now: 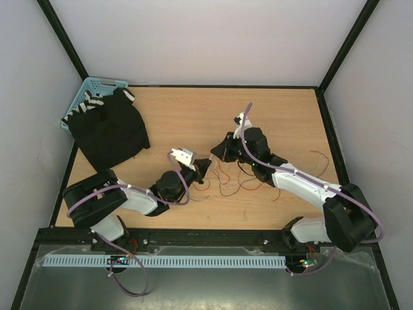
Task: Zip-tie the wires
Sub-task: Tie the cable at the center of the board.
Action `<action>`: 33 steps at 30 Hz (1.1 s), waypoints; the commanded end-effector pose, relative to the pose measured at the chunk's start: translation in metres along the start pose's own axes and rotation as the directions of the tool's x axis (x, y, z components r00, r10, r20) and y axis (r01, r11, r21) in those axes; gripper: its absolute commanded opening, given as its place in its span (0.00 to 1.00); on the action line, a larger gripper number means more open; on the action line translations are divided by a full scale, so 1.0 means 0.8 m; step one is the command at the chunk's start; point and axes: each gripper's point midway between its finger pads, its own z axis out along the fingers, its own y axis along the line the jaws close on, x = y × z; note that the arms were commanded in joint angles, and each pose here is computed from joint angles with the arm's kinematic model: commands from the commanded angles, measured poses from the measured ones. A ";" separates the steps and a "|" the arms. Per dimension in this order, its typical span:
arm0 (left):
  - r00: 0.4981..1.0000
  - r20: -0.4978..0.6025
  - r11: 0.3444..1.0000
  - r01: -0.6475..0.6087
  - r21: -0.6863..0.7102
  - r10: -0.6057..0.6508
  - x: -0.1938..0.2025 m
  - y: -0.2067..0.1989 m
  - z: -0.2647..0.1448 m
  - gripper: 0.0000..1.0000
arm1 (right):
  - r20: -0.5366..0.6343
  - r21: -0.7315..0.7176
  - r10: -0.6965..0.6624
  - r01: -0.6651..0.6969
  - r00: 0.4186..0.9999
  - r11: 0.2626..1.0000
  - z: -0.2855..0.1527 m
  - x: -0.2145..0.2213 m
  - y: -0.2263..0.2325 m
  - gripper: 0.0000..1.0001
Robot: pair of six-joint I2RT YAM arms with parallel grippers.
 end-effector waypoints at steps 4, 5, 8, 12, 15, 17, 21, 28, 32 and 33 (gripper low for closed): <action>0.999 -0.042 1.000 0.021 0.012 -0.020 0.019 -0.005 -0.007 0.00 | 0.189 -0.029 -0.036 0.042 0.981 0.999 -0.012 -0.089 0.023 0.00; 0.999 -0.040 1.000 0.017 0.009 -0.017 0.018 -0.004 -0.007 0.00 | 0.196 -0.028 -0.040 0.046 0.980 0.999 -0.013 -0.094 0.024 0.00; 0.999 -0.037 1.000 0.009 -0.001 -0.009 0.017 0.000 -0.009 0.00 | 0.212 -0.031 -0.049 0.056 0.976 0.998 -0.014 -0.108 0.029 0.00; 0.999 -0.031 1.000 -0.019 -0.016 0.019 0.014 0.006 -0.014 0.00 | 0.236 -0.039 -0.054 0.065 0.970 0.997 -0.017 -0.126 0.035 0.00; 0.999 -0.030 0.999 -0.033 -0.039 0.032 0.014 0.013 -0.018 0.00 | 0.257 -0.044 -0.058 0.072 0.965 0.996 -0.021 -0.139 0.041 0.00; 0.999 -0.030 0.998 -0.044 -0.051 0.043 0.014 0.018 -0.022 0.00 | 0.268 -0.050 -0.062 0.078 0.961 0.996 -0.022 -0.148 0.045 0.00; 0.997 -0.030 0.995 -0.069 -0.065 0.067 0.012 0.023 -0.024 0.00 | 0.289 -0.064 -0.066 0.088 0.955 0.994 -0.026 -0.162 0.053 0.00; 0.995 -0.045 0.993 -0.087 -0.077 0.084 0.018 0.025 -0.020 0.00 | 0.343 -0.076 -0.075 0.107 0.937 0.991 -0.041 -0.188 0.067 0.00; 0.995 -0.047 0.993 -0.089 -0.077 0.086 0.019 0.024 -0.016 0.00 | 0.363 -0.078 -0.085 0.121 0.928 0.990 -0.050 -0.197 0.073 0.00; 0.995 -0.047 0.993 -0.090 -0.077 0.086 0.019 0.024 -0.015 0.00 | 0.362 -0.080 -0.084 0.121 0.929 0.989 -0.051 -0.196 0.073 0.00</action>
